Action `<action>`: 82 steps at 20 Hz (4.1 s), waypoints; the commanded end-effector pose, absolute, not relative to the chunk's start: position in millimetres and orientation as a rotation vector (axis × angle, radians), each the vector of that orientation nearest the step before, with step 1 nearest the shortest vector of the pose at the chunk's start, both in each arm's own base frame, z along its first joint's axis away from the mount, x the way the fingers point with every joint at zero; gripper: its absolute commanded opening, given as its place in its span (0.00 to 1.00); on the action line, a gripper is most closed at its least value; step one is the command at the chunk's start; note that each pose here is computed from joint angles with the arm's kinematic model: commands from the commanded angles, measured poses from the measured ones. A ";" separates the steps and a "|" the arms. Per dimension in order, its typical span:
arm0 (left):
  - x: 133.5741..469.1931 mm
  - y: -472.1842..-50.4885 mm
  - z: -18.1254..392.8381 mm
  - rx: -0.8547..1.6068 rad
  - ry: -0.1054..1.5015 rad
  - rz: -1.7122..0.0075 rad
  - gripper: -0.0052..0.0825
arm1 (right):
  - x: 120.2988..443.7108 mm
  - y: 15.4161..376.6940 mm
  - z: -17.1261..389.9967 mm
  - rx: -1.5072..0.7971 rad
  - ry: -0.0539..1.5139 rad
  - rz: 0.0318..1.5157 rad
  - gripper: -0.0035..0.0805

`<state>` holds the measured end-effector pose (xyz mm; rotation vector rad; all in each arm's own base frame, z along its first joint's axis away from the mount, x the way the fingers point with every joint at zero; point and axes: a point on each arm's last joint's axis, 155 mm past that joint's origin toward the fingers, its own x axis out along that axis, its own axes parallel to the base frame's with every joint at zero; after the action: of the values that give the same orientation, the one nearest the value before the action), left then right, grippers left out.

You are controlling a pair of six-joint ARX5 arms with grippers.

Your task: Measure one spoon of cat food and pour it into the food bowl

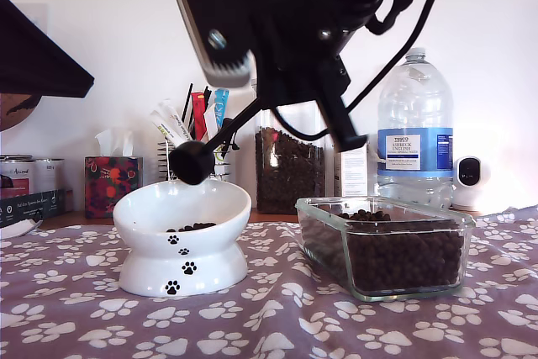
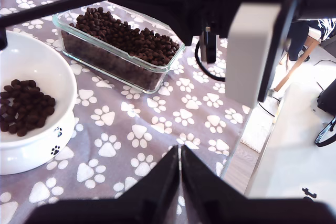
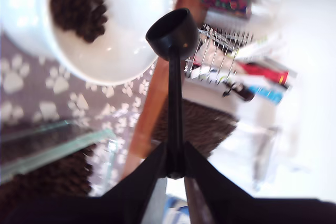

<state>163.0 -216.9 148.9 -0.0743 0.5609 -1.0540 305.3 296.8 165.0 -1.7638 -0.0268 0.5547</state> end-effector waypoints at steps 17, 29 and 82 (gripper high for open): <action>162.3 -216.3 143.1 -0.074 0.570 -1.050 0.04 | 284.0 218.0 166.5 -0.444 0.517 0.358 0.03; 162.3 -216.3 143.3 -0.073 0.569 -1.050 0.04 | 275.3 165.8 110.5 -0.084 0.916 0.311 0.03; 243.9 -175.4 202.3 0.018 0.199 -0.666 0.04 | 337.6 131.2 178.3 -0.148 0.314 0.396 0.03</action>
<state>242.8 -177.0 206.2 0.0136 0.2024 -0.6732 343.6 132.0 170.8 -0.1566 0.3541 0.3901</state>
